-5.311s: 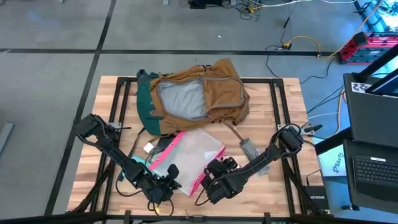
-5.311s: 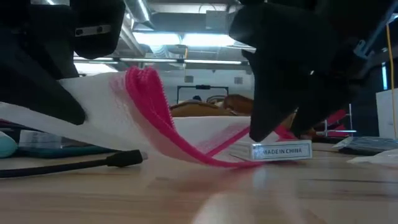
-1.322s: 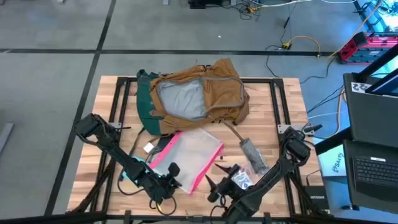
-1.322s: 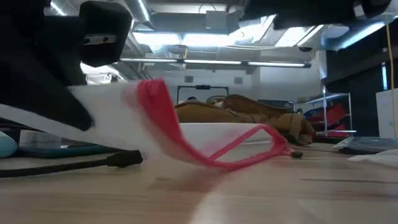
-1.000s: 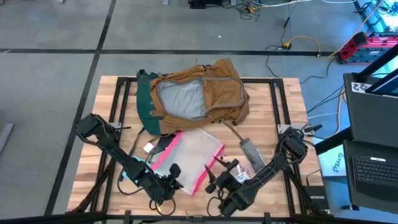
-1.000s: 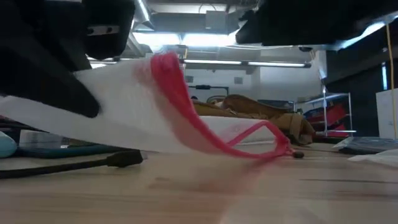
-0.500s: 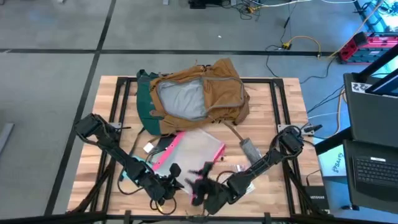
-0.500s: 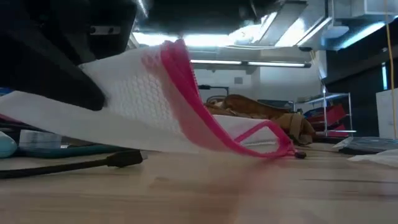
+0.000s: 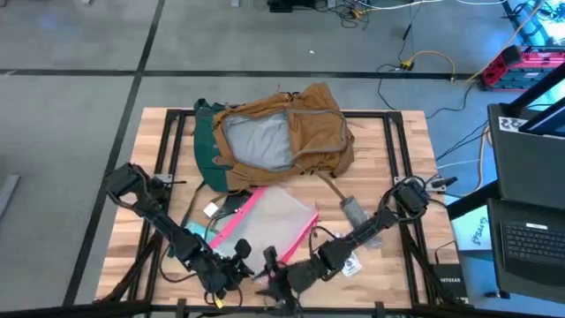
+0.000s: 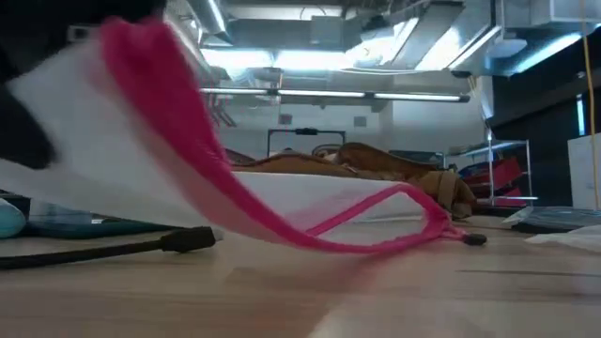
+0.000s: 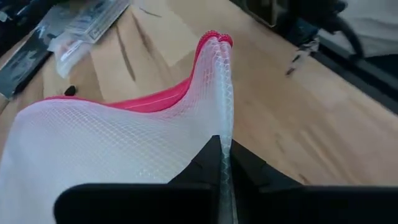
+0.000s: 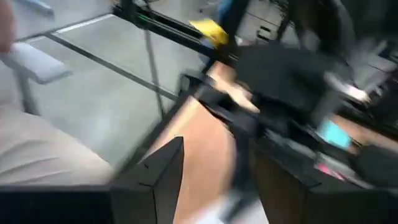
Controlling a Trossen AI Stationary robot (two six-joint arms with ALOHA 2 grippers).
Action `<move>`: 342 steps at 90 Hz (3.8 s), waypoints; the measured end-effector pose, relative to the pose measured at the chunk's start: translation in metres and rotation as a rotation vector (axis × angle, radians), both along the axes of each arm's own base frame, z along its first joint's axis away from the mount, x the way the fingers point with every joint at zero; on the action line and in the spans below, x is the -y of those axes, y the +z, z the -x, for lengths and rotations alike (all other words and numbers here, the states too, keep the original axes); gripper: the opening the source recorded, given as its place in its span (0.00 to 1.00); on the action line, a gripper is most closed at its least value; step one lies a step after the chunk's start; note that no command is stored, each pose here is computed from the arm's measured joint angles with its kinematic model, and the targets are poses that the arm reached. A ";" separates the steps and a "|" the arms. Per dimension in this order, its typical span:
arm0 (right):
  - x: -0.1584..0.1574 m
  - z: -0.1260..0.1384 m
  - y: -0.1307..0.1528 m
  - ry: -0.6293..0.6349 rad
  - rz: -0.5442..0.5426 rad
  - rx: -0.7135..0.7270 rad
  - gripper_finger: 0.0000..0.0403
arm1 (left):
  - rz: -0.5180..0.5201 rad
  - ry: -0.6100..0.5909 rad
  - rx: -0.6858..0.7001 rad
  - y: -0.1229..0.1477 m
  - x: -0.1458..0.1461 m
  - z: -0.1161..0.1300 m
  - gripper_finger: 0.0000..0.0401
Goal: Unpack backpack
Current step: Put the blue calculator into the pink zipper pouch
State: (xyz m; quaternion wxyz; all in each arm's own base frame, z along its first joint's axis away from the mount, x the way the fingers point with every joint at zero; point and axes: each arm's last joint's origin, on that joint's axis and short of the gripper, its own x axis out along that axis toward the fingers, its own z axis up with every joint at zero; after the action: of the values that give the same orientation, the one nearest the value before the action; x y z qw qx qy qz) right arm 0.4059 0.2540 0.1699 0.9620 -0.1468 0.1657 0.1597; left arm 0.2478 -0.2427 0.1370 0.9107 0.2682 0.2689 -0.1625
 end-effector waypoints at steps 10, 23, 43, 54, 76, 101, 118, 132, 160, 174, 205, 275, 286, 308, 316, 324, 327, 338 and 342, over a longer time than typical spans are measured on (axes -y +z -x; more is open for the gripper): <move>0.024 0.001 -0.008 -0.135 -0.002 -0.007 0.41 | 0.007 -0.013 -0.002 0.000 0.004 0.004 0.00; 0.046 0.035 0.009 -0.262 -0.011 0.074 0.41 | -0.003 -0.020 -0.011 -0.001 0.006 0.008 0.00; 0.081 0.109 0.031 -0.424 -0.056 0.228 0.41 | -0.014 -0.015 -0.030 -0.003 0.006 0.011 0.00; 0.104 0.162 0.023 -0.434 -0.158 0.331 0.41 | -0.021 -0.011 -0.039 -0.004 0.006 0.011 0.00; 0.118 0.184 -0.018 -0.367 -0.334 0.275 0.41 | -0.039 -0.025 -0.033 0.000 0.005 0.012 0.00; 0.102 0.161 -0.047 -0.362 -0.247 0.212 0.41 | -0.050 -0.072 -0.003 0.006 0.010 0.016 0.00; 0.096 0.152 -0.053 -0.377 -0.228 0.210 0.41 | 0.001 -0.082 0.037 0.010 0.001 0.015 0.00; 0.093 0.147 -0.055 -0.382 -0.214 0.214 0.41 | 0.138 -0.208 0.099 0.015 -0.011 0.015 0.00; 0.093 0.147 -0.055 -0.390 -0.211 0.215 0.41 | 0.276 -0.184 0.123 0.001 -0.042 0.014 0.05; 0.094 0.146 -0.055 -0.414 -0.210 0.220 0.41 | 0.277 -0.137 0.118 0.000 -0.050 0.008 0.18; 0.094 0.146 -0.056 -0.425 -0.222 0.216 0.41 | 0.258 -0.013 0.105 -0.003 -0.078 -0.011 0.45; 0.095 0.147 -0.057 -0.435 -0.220 0.209 0.41 | 0.423 -0.358 0.115 0.019 -0.082 -0.014 0.54; 0.094 0.147 -0.058 -0.438 -0.229 0.198 0.41 | 0.385 -0.430 0.105 0.033 -0.074 0.002 0.54; 0.095 0.148 -0.059 -0.441 -0.229 0.189 0.41 | 0.303 -0.351 0.071 0.048 -0.077 0.035 0.54; 0.095 0.148 -0.059 -0.441 -0.229 0.190 0.41 | 0.322 -0.352 0.120 0.042 -0.081 0.046 0.54; 0.095 0.148 -0.059 -0.442 -0.229 0.190 0.41 | 0.355 -0.322 0.172 0.030 -0.090 0.057 0.54; 0.095 0.148 -0.059 -0.442 -0.229 0.190 0.41 | 0.369 -0.309 0.197 0.026 -0.094 0.061 0.54; 0.095 0.148 -0.059 -0.442 -0.228 0.190 0.41 | 0.452 -0.261 0.329 0.020 -0.106 0.073 0.54; 0.095 0.148 -0.059 -0.442 -0.227 0.190 0.41 | 0.475 -0.237 0.358 0.019 -0.109 0.077 0.54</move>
State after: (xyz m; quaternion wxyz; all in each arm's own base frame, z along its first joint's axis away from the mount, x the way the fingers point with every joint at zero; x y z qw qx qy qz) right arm 0.2584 0.1593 0.1108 0.9951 -0.0128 0.0837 -0.0515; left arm 0.1711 -0.1334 0.1562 0.9554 0.1019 0.0257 -0.2760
